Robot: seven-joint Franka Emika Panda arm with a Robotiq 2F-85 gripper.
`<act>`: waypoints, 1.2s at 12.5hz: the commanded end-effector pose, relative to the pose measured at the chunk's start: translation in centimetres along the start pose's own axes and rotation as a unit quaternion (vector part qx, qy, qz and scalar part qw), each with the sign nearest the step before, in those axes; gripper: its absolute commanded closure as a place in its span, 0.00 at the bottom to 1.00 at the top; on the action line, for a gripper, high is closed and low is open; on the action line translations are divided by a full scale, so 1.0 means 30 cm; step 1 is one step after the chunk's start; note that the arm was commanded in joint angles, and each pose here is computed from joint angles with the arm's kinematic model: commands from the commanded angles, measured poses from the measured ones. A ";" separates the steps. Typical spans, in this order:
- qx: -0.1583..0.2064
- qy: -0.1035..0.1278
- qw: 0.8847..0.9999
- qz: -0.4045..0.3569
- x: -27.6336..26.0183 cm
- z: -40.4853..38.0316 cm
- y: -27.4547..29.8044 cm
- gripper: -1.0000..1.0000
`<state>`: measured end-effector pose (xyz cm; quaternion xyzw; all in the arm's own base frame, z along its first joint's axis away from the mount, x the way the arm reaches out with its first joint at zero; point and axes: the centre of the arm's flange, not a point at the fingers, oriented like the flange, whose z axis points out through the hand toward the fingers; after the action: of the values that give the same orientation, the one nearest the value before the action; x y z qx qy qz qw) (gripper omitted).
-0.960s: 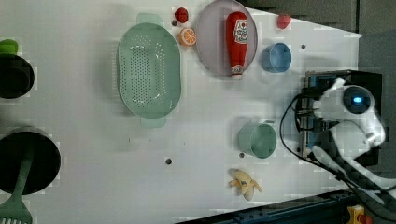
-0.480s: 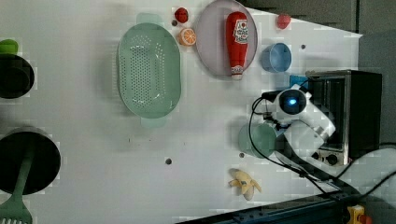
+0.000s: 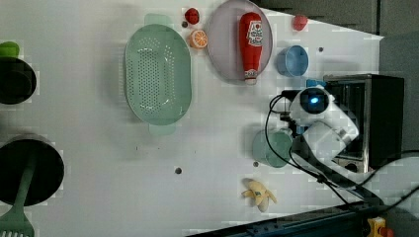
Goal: Flap open oven.
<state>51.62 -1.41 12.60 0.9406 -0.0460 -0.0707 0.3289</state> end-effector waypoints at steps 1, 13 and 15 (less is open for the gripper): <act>0.087 0.055 0.985 0.138 0.115 -0.355 0.192 0.83; 0.316 -0.092 0.860 0.389 -0.162 -1.001 0.867 0.83; 0.306 -0.114 0.867 0.377 -0.235 -1.075 0.920 0.83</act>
<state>48.86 -2.30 54.23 0.9041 -0.4257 -0.0236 0.0305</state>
